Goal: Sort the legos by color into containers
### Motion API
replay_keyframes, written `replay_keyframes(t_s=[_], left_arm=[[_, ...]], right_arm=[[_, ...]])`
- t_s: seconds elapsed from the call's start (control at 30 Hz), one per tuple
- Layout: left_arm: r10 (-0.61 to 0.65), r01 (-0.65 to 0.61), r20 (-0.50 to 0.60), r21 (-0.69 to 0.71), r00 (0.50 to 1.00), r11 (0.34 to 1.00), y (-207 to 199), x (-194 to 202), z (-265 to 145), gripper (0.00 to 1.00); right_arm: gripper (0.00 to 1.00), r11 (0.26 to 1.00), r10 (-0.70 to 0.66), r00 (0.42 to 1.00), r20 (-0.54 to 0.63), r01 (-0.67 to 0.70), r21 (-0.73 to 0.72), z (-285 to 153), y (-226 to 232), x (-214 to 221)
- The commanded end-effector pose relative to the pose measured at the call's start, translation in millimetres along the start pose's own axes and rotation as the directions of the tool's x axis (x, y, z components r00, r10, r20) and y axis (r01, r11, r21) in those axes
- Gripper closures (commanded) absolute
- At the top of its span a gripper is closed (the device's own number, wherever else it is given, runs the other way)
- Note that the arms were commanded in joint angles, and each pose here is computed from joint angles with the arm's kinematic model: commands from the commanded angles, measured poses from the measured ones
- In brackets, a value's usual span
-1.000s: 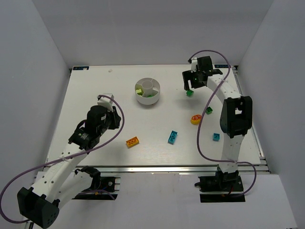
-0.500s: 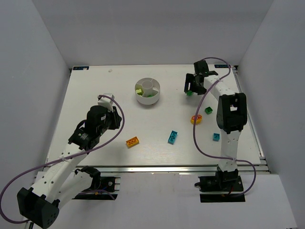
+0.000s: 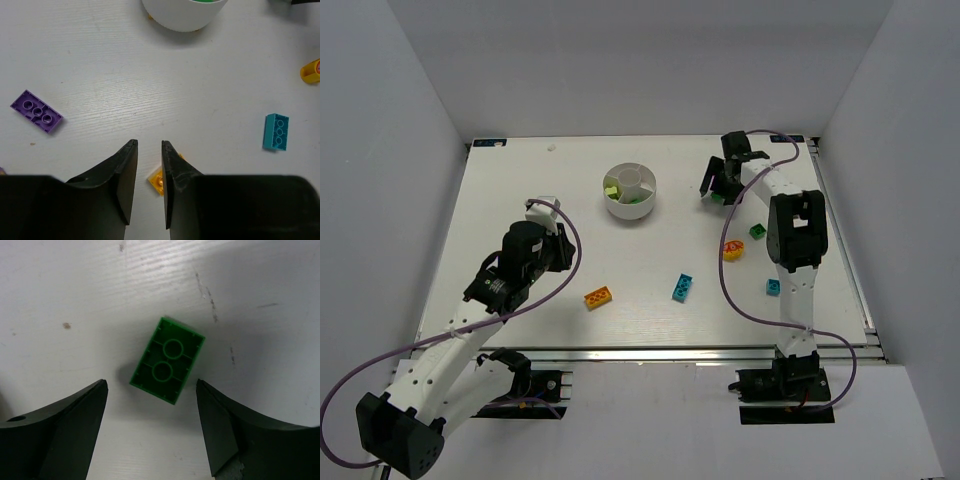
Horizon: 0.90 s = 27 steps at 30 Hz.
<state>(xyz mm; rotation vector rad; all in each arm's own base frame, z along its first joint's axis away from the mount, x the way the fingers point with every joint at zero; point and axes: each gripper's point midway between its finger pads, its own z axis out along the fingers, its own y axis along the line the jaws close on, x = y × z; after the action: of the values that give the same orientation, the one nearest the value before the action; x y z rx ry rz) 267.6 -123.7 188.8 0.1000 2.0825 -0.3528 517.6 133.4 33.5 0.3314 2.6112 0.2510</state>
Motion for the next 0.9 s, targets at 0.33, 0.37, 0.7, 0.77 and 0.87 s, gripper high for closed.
replay_keyframes(t_s=[0.33, 0.37, 0.7, 0.77, 0.87], left_arm=[[0.005, -0.005, 0.015, 0.004, 1.0, 1.0, -1.0, -2.9, 1.0, 0.63], [0.003, -0.004, 0.018, 0.005, 1.0, 1.0, -1.2, -3.6, 0.4, 0.64], [0.003, -0.004, 0.018, 0.004, 1.0, 1.0, -0.9, -3.3, 0.7, 0.63], [0.004, -0.004, 0.016, 0.001, 1.0, 1.0, -0.5, -2.8, 1.3, 0.64], [0.002, -0.002, 0.016, -0.004, 1.0, 1.0, 0.5, -2.3, 0.8, 0.63]], right_arm=[[0.32, 1.0, 0.022, 0.996, 0.083, -0.022, 0.003, -1.5, 4.8, -25.3], [0.31, 1.0, 0.023, 0.997, 0.077, -0.024, 0.02, 0.9, 1.1, -24.0], [0.25, 0.996, 0.056, 0.995, 0.08, -0.061, 0.062, 12.6, -14.6, -27.8], [0.26, 0.995, 0.061, 0.995, 0.084, -0.067, 0.068, 17.1, -18.1, -30.5], [0.28, 0.996, 0.066, 0.993, 0.096, -0.072, 0.053, 20.2, -18.7, -36.7]])
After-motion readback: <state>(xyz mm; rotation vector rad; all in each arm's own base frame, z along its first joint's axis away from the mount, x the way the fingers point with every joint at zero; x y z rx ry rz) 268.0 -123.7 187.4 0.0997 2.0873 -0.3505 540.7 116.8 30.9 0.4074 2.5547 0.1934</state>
